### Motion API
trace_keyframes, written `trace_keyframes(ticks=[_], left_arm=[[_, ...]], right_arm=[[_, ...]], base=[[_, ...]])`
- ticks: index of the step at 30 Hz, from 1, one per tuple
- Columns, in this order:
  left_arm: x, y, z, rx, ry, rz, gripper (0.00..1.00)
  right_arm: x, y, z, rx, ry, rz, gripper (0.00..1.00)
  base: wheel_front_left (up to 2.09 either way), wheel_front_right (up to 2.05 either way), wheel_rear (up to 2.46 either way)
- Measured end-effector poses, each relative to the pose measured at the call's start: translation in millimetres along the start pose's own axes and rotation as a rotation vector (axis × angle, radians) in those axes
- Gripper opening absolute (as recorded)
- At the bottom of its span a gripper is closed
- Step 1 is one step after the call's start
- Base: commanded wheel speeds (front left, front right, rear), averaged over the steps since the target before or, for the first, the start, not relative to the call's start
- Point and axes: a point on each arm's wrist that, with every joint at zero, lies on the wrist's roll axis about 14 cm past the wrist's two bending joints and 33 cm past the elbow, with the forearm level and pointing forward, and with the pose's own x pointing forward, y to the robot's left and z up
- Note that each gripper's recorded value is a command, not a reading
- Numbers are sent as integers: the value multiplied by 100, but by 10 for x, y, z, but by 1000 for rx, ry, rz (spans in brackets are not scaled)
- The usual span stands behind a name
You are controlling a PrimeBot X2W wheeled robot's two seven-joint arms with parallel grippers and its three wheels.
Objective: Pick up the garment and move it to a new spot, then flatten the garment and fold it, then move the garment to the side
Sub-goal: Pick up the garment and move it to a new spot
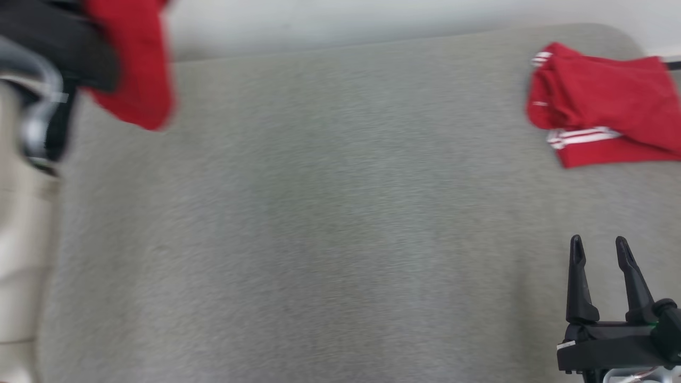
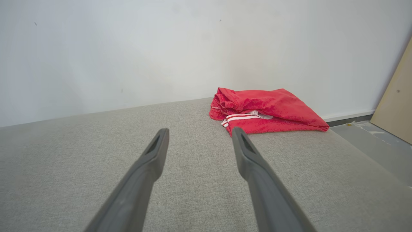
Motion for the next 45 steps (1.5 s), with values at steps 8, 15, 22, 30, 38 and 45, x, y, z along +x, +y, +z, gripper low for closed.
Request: trace_keyframes(ticks=[8, 15, 22, 30, 38, 45], left_arm=[[52, -1625, -286, -180, 54, -314, 0], [-331, -2396, -874, -324, 206, -430, 0], [-1082, -2624, -1723, -365, 462, -429, 0], [-1289, -2650, -1670, -380, 416, -427, 100], [-1213, -1698, -1332, -280, 236, -164, 100], [-1686, -733, -1166, -161, 198, 94, 100]], right_arm=[[-350, -393, 218, -2, -50, -135, 100], [-488, -561, 274, -5, -62, -195, 100], [-333, -377, 242, 11, -60, -141, 100], [-184, -164, 220, 23, -61, -71, 100], [-149, 76, 245, 27, -70, 15, 100], [-152, 314, 307, 32, -89, 97, 100]], base=[[0, 0, 0], [0, 0, 0], [0, 0, 0], [0, 0, 0], [0, 0, 0], [0, 0, 0]])
